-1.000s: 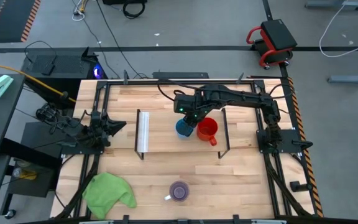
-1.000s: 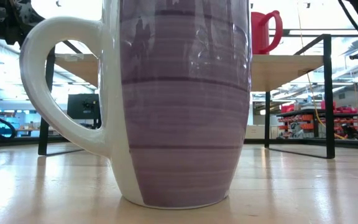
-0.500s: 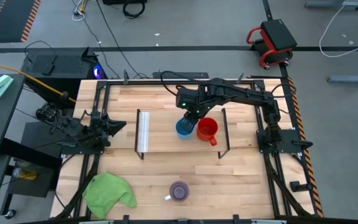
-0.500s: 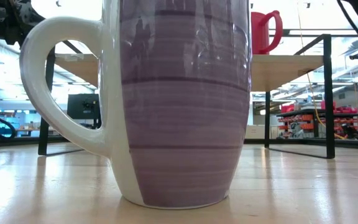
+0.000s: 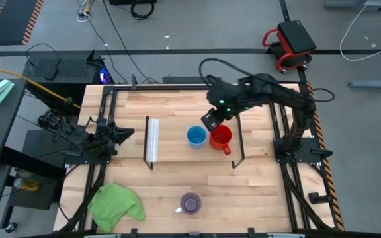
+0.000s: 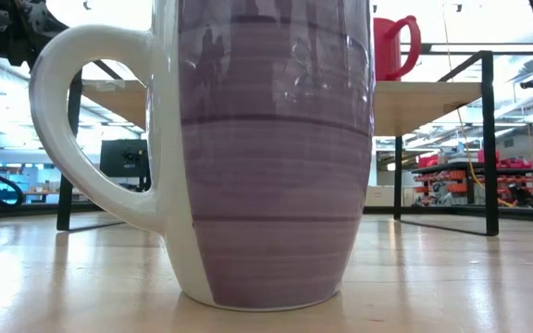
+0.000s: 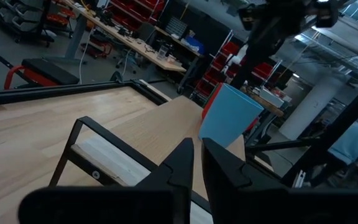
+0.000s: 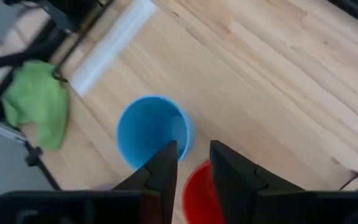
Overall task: Stack small to large cups/mugs on shelf
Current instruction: Adjust the red mug on the shelf
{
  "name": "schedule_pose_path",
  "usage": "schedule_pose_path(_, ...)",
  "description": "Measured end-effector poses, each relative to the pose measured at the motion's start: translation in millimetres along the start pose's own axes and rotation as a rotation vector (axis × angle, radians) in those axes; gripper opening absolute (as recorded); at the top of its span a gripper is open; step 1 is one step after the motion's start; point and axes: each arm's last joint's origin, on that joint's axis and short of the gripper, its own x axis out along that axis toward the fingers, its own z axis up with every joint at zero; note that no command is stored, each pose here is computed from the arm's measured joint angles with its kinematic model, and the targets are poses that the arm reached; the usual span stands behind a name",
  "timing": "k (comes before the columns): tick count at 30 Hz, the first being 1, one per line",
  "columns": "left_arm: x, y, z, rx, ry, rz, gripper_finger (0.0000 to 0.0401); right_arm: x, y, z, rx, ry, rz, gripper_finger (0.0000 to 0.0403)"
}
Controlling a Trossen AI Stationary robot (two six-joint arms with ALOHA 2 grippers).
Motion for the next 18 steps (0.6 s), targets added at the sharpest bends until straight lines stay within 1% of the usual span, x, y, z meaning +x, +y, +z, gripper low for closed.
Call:
schedule_pose_path(2,0,0,0,0.000,0.000,0.000,0.0040,-9,2,-7,0.008,-0.015,0.015,0.0094)
schedule_pose_path(4,0,0,0,0.000,0.000,0.000,0.0037,-10,4,-14,0.011,-0.008,0.013,0.0084)
schedule_pose_path(7,0,0,0,0.001,0.002,-0.002,0.0035,4,3,-27,0.003,0.051,-0.040,0.0064)
schedule_pose_path(10,0,0,0,0.000,0.009,-0.015,0.0036,21,-4,-40,0.007,0.121,-0.109,0.0041)
schedule_pose_path(15,0,-1,0,-0.001,0.014,-0.023,0.0040,26,-19,-52,0.054,0.146,-0.173,0.0010)
schedule_pose_path(18,0,-1,0,-0.001,0.014,-0.023,0.0037,34,-26,-55,0.073,0.163,-0.213,0.0005)
